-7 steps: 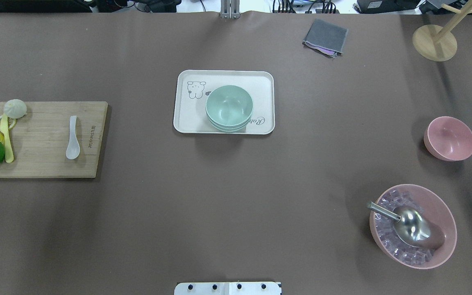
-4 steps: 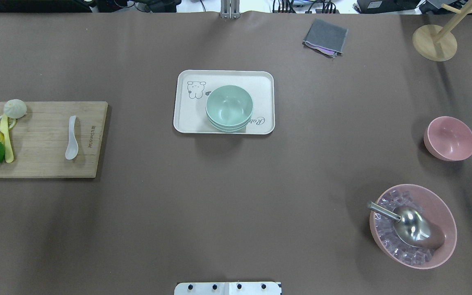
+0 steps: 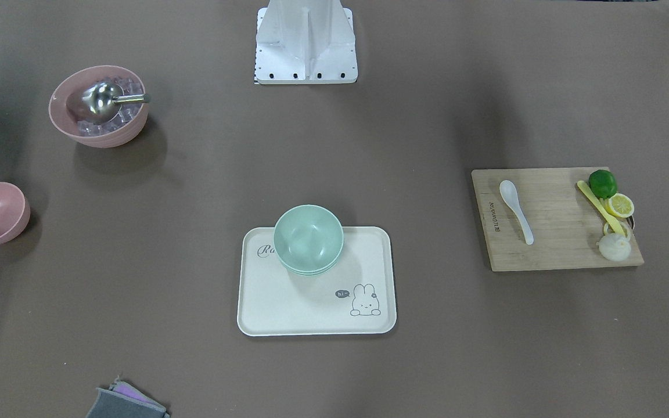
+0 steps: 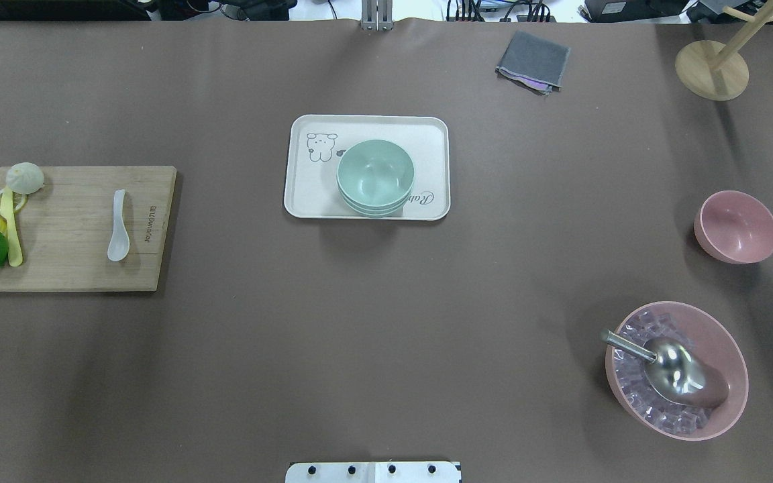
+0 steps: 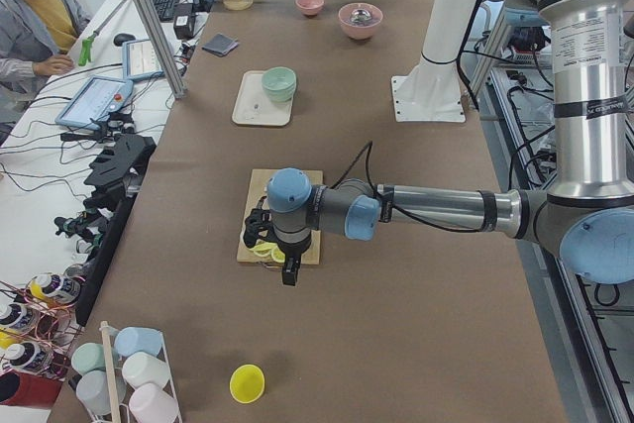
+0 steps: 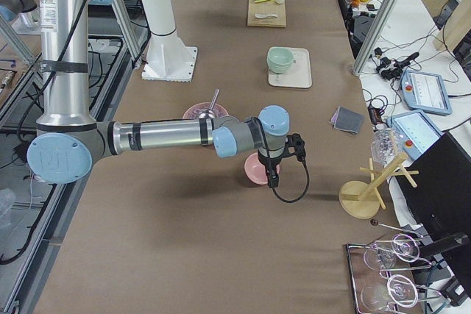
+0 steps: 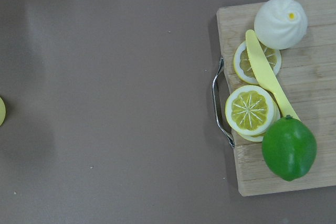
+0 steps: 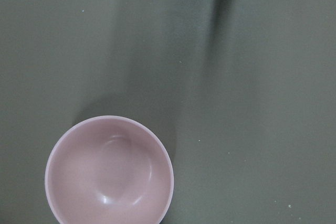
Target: Stack pink bowl on green and place spoon
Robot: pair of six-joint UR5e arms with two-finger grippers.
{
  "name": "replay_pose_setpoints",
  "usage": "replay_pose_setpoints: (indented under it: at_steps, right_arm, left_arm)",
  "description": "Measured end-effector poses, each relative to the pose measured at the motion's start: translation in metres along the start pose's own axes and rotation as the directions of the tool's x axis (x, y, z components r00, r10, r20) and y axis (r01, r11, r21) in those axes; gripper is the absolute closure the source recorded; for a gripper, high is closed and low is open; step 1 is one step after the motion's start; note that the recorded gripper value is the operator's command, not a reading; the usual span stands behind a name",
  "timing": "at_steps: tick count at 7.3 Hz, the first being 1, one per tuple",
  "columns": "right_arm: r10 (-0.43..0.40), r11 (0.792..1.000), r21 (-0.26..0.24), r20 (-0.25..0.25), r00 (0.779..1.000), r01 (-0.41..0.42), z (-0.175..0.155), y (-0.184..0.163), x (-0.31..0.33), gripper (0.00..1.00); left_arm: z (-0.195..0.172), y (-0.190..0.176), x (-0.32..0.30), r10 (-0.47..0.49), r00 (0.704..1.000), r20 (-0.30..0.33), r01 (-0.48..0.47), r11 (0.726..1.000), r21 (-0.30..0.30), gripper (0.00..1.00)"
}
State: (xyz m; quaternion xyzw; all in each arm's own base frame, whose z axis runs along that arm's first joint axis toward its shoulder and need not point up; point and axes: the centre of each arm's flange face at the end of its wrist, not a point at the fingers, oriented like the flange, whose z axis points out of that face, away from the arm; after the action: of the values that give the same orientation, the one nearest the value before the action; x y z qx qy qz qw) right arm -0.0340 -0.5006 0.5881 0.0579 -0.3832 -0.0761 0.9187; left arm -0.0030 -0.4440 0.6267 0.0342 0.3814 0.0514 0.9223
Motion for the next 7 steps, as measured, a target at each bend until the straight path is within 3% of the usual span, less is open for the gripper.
replay_pose_setpoints:
  at_steps: [3, 7]
  right_arm:
    - [0.029, 1.000, -0.011, -0.010, 1.000, -0.029, -0.008, -0.012, -0.003, 0.00]
    - [0.022, 0.999, 0.033, -0.002, 1.000, -0.021, -0.033, -0.006, -0.013, 0.00]
  left_arm:
    - [0.000, 0.000, 0.000, -0.003, 1.000, -0.002, 0.003, 1.000, -0.002, 0.02]
    - [0.007, -0.003, -0.006, 0.006, 1.000, 0.001, -0.006, 1.000, 0.008, 0.02]
